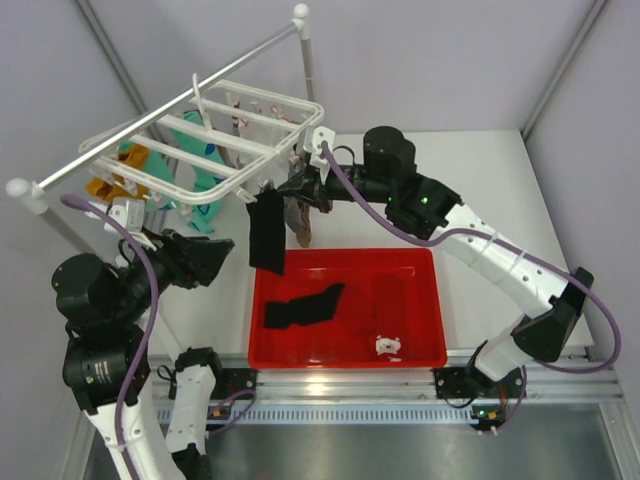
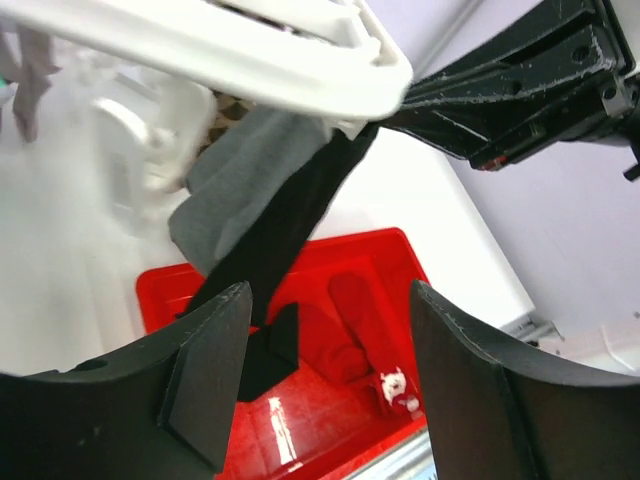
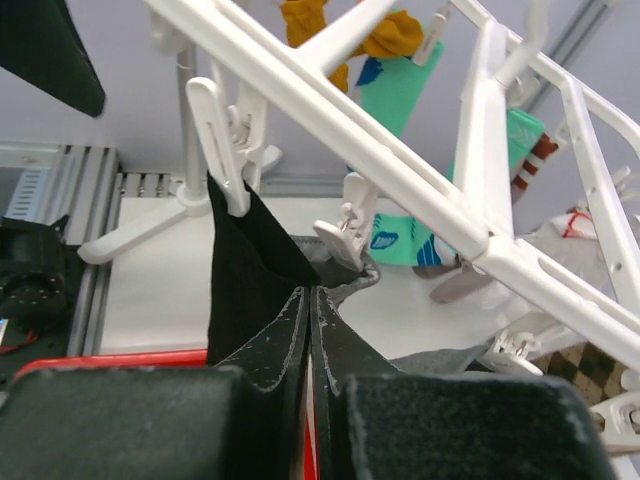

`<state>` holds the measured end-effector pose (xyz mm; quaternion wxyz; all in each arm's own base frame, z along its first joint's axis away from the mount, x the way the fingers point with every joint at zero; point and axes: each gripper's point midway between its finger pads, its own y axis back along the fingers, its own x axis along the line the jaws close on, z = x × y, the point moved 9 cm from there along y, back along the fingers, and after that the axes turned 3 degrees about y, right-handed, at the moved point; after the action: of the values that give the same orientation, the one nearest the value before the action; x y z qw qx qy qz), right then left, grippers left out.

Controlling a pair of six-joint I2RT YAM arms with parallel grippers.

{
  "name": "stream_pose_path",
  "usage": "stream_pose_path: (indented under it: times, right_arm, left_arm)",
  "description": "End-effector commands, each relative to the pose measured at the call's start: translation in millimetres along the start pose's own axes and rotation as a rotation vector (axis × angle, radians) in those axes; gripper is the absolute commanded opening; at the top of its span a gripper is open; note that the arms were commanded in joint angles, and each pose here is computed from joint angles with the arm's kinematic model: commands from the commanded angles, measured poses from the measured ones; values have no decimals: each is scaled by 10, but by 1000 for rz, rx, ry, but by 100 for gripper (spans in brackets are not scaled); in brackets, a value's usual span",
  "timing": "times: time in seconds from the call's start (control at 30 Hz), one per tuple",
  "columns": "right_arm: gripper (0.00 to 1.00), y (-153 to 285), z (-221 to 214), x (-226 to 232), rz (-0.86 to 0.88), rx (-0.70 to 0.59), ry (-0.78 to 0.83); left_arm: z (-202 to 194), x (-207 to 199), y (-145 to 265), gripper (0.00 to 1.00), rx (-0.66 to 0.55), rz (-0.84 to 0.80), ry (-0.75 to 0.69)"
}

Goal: Clip the socks to the hanger
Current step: Clamp the sock onto the hanger, then rotate the hanger at the clothesline.

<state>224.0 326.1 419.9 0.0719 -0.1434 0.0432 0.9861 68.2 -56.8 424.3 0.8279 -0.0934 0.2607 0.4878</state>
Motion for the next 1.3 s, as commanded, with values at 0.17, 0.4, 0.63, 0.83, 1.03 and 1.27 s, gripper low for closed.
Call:
stream_pose_path:
  times: [0.17,0.4,0.63,0.83,1.03,1.27]
  right_arm:
    - [0,206,101,-325,-173,-34,30]
    - [0,248,131,-547,-266,-31,19]
    - [0,274,131,-539,-261,-33,2]
    - [5,315,130,-496,-254,-19,-7]
    - [41,456,205,-431,-277,-25,-19]
    - [51,623,246,-213,-226,-86,-29]
  left_arm:
    - [229,11,32,68,-111,115,-101]
    - [325,48,0,69,-110,169,-86]
    - [360,83,-160,66,-124,70,-54]
    - [427,195,-318,62,-130,56,-40]
    - [480,235,-420,59,-131,14,-37]
    - [501,239,-445,59,-121,-4,-53]
